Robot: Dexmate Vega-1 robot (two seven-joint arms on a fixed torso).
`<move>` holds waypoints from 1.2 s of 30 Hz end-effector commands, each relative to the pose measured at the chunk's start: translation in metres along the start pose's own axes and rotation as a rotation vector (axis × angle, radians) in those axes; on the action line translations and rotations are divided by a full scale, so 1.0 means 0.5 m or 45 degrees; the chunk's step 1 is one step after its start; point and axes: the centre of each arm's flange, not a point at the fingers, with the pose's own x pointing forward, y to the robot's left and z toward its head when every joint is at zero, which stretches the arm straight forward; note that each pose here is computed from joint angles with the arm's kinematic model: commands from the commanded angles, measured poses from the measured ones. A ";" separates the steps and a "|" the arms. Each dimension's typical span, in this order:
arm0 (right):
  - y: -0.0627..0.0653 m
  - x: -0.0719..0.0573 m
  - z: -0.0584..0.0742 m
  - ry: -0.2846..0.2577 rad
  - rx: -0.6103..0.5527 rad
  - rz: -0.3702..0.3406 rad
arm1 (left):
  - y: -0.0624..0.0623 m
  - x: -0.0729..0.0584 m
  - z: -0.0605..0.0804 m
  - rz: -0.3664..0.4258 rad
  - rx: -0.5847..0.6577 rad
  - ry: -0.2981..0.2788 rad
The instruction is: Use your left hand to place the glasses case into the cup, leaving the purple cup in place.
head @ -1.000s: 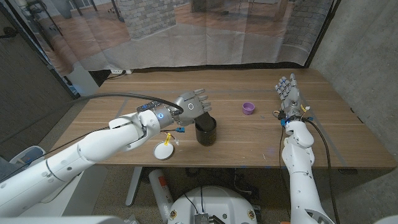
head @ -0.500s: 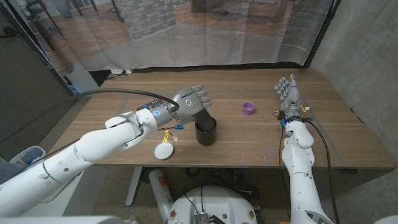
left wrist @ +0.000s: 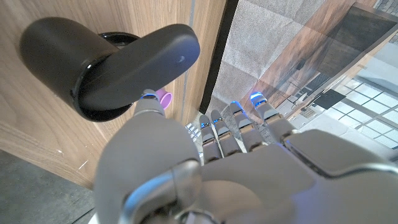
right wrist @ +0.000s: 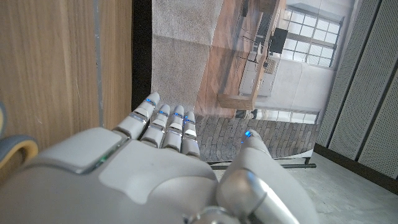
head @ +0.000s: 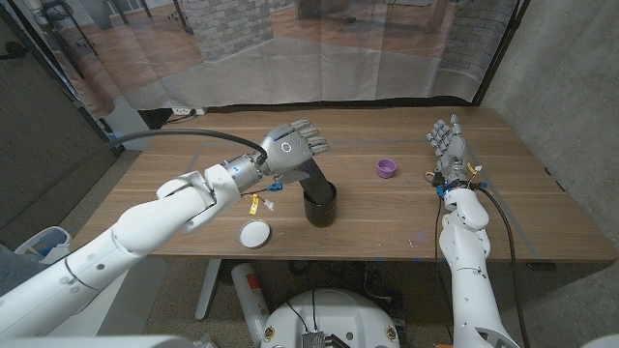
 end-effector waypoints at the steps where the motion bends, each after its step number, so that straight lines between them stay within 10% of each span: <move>1: -0.013 0.002 0.000 0.005 -0.002 -0.005 | -0.001 -0.004 -0.021 0.074 -0.133 0.090; 21: -0.016 0.006 -0.009 0.024 -0.011 0.000 | -0.021 -0.005 -0.059 0.161 -0.350 0.301; 36: -0.015 0.008 -0.006 0.022 -0.017 0.000 | -0.032 -0.001 -0.063 0.169 -0.387 0.314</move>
